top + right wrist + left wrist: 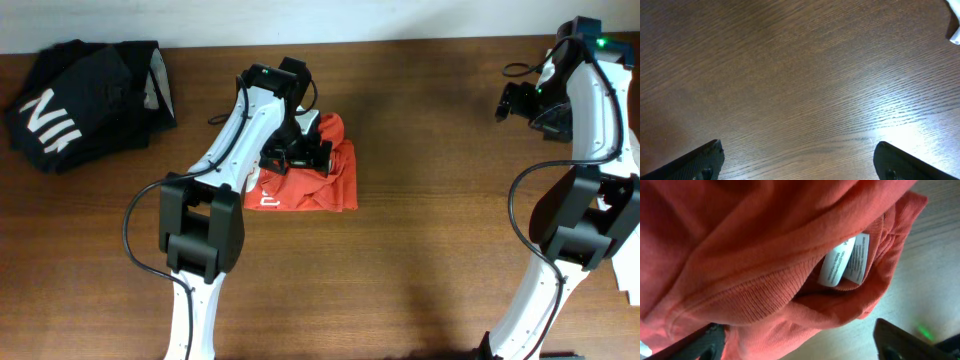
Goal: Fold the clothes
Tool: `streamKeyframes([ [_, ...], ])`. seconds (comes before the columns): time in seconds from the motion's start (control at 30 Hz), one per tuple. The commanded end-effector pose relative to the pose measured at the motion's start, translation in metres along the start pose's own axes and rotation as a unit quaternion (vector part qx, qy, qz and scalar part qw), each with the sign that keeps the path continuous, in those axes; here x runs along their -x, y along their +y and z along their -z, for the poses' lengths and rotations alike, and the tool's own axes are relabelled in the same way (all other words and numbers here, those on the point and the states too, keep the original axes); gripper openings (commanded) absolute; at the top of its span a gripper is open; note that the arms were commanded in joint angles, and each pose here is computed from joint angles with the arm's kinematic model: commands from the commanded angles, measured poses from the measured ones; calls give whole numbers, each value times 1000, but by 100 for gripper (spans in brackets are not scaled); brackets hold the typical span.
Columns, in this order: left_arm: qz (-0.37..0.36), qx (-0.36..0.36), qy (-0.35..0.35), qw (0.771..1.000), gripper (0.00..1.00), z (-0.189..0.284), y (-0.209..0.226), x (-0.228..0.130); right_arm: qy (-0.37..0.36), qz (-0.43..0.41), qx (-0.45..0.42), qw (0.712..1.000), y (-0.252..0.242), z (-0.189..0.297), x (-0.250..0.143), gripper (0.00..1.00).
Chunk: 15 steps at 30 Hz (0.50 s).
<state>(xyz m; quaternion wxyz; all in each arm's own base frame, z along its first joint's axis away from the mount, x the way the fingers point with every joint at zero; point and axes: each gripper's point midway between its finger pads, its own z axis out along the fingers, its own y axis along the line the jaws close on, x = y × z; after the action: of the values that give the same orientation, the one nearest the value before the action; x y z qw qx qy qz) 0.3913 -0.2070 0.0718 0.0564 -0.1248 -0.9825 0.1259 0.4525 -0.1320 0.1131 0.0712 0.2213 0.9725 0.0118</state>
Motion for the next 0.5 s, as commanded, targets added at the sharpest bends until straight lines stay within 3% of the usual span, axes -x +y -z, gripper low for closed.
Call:
streamKeyframes([
  [0.0, -7, -4, 3, 1000, 84, 2, -4, -4, -6, -1, -4, 1000, -4, 5, 1, 99],
  [0.03, -9, -4, 3, 1000, 79, 1, -5, -4, -6, -1, -4, 1000, -4, 5, 1, 99],
  [0.1, -9, -4, 2, 1000, 48, 1, -5, -3, -6, -1, -4, 1000, -4, 5, 1, 99],
  [0.2, -10, -3, 3, 1000, 24, 1, -6, -4, -6, -1, -4, 1000, -4, 5, 1, 99],
  [0.27, -9, -3, 3, 1000, 0, 1, -6, -4, -6, -1, -4, 1000, -4, 5, 1, 99],
  [0.4, -11, -6, -1, 1000, 1, 18, -14, -8, -6, -1, -4, 1000, -4, 5, 1, 99],
  [0.47, -37, -15, -16, 999, 1, 30, -38, -10, -6, -1, -4, 1000, -4, 5, 1, 99],
])
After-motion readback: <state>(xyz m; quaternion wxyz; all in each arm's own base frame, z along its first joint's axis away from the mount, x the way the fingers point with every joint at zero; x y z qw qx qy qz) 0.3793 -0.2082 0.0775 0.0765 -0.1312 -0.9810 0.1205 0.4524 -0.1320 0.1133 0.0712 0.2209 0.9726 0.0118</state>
